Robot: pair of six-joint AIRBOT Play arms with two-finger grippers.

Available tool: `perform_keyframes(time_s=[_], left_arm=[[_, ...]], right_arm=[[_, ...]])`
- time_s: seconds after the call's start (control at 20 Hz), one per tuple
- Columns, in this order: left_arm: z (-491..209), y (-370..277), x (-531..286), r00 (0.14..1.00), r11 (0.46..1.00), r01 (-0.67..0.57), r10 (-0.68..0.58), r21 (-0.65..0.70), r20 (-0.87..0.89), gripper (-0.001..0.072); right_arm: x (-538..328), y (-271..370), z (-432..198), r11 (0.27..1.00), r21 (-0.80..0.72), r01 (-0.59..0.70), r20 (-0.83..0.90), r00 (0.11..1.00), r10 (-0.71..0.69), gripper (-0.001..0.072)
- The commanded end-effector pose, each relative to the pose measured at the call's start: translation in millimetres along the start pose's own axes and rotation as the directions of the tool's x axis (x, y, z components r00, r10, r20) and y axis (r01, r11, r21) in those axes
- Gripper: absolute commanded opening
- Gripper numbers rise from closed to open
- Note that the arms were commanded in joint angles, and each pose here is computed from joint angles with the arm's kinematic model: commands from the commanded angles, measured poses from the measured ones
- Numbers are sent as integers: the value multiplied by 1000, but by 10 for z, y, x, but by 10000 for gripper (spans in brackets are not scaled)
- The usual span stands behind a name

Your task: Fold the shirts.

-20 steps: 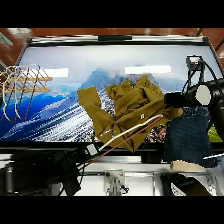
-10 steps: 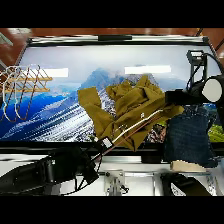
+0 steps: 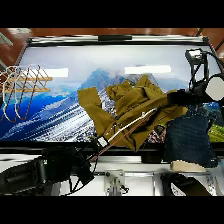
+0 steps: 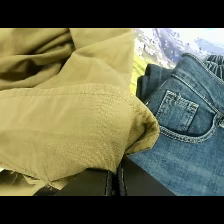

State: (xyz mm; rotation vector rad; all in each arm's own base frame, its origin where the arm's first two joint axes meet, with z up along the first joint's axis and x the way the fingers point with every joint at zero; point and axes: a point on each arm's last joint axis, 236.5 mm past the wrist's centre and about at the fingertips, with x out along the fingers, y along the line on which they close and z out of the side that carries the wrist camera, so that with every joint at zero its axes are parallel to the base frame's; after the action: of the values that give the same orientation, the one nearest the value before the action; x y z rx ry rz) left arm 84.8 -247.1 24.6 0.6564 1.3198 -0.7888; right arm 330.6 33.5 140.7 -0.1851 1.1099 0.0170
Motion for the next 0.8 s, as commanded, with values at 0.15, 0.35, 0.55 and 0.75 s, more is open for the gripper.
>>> perform_keyframes(time_s=[0.15,0.35,0.55,0.75], left_arm=[[499,-198,59,982,997,74,-74,8,176,45],[488,-234,304,992,997,64,-68,40,107,44],[777,-219,361,977,985,113,-86,-127,196,45],[978,-291,336,955,964,175,-117,-201,274,45]], right_arm=[[-97,335,149,989,-16,-146,66,987,147,65],[-466,310,387,987,-12,-162,156,974,162,65],[-794,622,251,954,-35,-297,105,948,299,65],[-913,1083,-13,922,-118,-370,12,928,373,65]])
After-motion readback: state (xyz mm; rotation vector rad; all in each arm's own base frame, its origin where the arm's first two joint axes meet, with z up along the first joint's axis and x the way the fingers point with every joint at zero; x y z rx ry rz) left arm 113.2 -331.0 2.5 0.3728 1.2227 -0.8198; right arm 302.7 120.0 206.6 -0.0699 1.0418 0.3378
